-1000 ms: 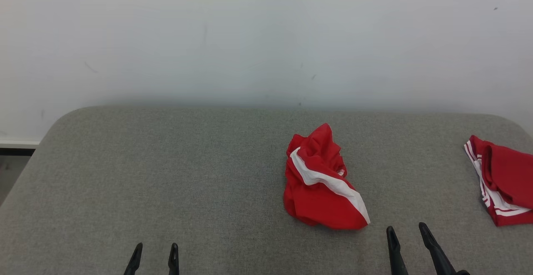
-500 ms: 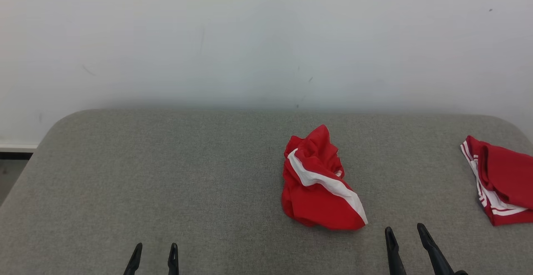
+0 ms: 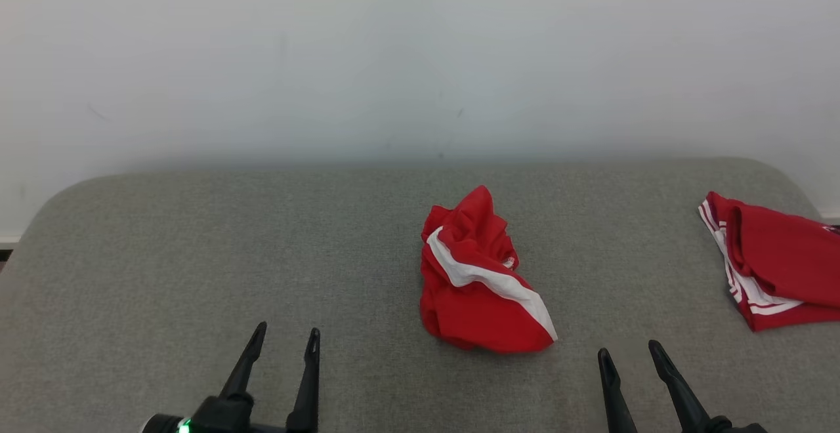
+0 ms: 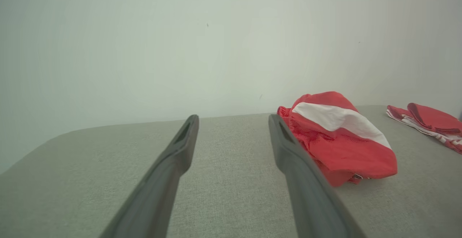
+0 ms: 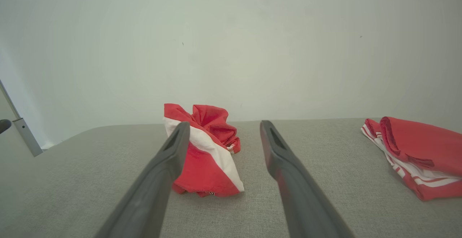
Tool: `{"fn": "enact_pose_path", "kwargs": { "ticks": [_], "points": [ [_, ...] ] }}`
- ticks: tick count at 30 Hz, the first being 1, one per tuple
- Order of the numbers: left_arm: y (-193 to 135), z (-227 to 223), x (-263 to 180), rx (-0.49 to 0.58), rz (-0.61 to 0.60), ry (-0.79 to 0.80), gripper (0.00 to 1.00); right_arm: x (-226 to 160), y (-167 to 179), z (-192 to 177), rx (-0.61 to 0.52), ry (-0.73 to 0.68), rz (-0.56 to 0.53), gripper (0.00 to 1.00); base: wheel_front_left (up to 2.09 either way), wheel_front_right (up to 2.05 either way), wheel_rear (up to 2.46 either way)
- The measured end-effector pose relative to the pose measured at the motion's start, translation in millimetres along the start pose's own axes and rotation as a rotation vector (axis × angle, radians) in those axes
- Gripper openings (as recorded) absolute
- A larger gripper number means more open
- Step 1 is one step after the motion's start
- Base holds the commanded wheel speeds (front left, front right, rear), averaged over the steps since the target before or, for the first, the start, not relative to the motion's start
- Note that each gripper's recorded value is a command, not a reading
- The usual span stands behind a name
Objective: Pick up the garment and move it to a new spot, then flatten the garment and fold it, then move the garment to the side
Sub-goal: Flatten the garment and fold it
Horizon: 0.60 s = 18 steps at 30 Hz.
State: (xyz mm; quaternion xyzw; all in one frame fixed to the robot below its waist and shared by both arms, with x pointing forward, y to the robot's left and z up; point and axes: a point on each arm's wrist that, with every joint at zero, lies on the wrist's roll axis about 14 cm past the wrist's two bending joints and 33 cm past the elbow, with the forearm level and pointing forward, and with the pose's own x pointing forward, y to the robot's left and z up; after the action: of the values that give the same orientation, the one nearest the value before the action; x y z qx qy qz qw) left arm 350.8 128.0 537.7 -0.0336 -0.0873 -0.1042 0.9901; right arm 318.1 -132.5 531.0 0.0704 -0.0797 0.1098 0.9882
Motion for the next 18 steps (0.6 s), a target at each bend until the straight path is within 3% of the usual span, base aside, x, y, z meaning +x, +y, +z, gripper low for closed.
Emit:
{"fn": "enact_pose_path", "kwargs": {
  "ticks": [6, 18],
  "points": [
    [-30.8, -22.6, 37.9, 0.005, -0.130, 0.070, 1.00, -3.0, -13.3, -4.2, -0.018, 0.020, -0.031, 1.00, 0.00, 0.00, 0.00],
    [-54.2, -49.3, 139.4, 0.047, -0.260, 0.152, 1.00, 14.5, -43.2, -14.8, -0.055, 0.061, -0.093, 1.00, 0.00, 0.00, 0.00]
  ]
}}
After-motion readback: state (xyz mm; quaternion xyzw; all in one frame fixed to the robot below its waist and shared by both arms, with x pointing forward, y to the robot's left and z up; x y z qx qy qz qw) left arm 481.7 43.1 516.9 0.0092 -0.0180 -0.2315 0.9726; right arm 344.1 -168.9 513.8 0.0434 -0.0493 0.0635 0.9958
